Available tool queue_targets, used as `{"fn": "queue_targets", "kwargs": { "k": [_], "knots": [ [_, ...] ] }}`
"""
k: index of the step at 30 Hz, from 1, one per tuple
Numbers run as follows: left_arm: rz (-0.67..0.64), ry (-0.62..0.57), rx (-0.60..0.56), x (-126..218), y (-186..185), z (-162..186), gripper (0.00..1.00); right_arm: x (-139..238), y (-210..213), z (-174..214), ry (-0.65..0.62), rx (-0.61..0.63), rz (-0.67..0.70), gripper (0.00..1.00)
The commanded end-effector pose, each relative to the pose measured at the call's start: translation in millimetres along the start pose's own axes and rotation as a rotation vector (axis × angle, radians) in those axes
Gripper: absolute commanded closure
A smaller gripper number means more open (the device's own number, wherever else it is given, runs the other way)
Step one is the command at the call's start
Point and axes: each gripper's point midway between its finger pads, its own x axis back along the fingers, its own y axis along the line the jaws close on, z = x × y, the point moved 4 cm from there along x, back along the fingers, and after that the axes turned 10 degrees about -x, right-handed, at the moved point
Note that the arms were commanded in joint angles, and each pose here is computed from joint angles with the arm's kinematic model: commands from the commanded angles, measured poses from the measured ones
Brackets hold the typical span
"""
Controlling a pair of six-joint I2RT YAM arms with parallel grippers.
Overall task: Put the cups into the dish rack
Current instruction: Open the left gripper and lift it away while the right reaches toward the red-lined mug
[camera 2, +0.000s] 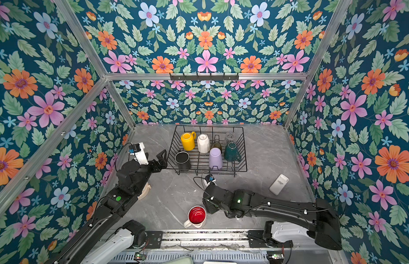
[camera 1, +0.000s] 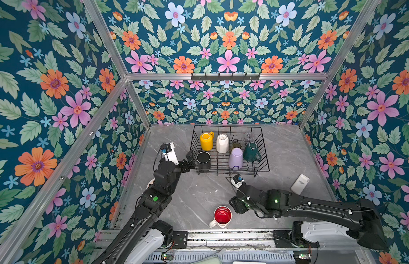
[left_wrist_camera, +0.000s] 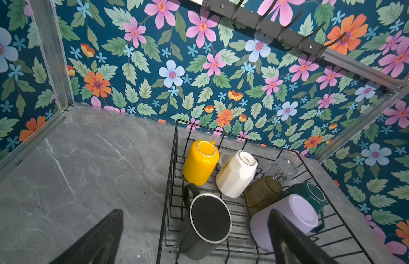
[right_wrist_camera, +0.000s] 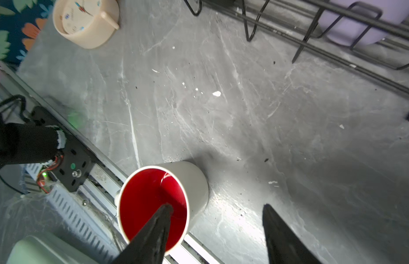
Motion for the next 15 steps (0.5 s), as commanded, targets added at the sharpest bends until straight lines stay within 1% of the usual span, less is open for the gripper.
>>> {"fn": "queue_targets", "kwargs": {
  "k": [1, 8, 12, 15],
  "knots": [
    [-0.031, -0.038, 0.024, 3.9, 4.9, -8.3, 0.0, -8.6, 5.8, 9.6, 0.028, -0.012, 0.039, 0.38],
    [-0.086, -0.122, 0.033, 25.9, 17.6, -27.6, 0.0, -35.6, 20.7, 26.1, 0.109, -0.04, 0.041, 0.52],
    [-0.113, -0.15, 0.045, 36.8, 24.6, -31.7, 0.0, -47.7, 27.5, 33.4, 0.14, -0.031, 0.053, 0.57],
    [-0.115, -0.152, 0.045, 43.1, 26.9, -32.6, 0.0, -55.1, 30.8, 38.2, 0.166, -0.029, 0.065, 0.64]
  ]
}}
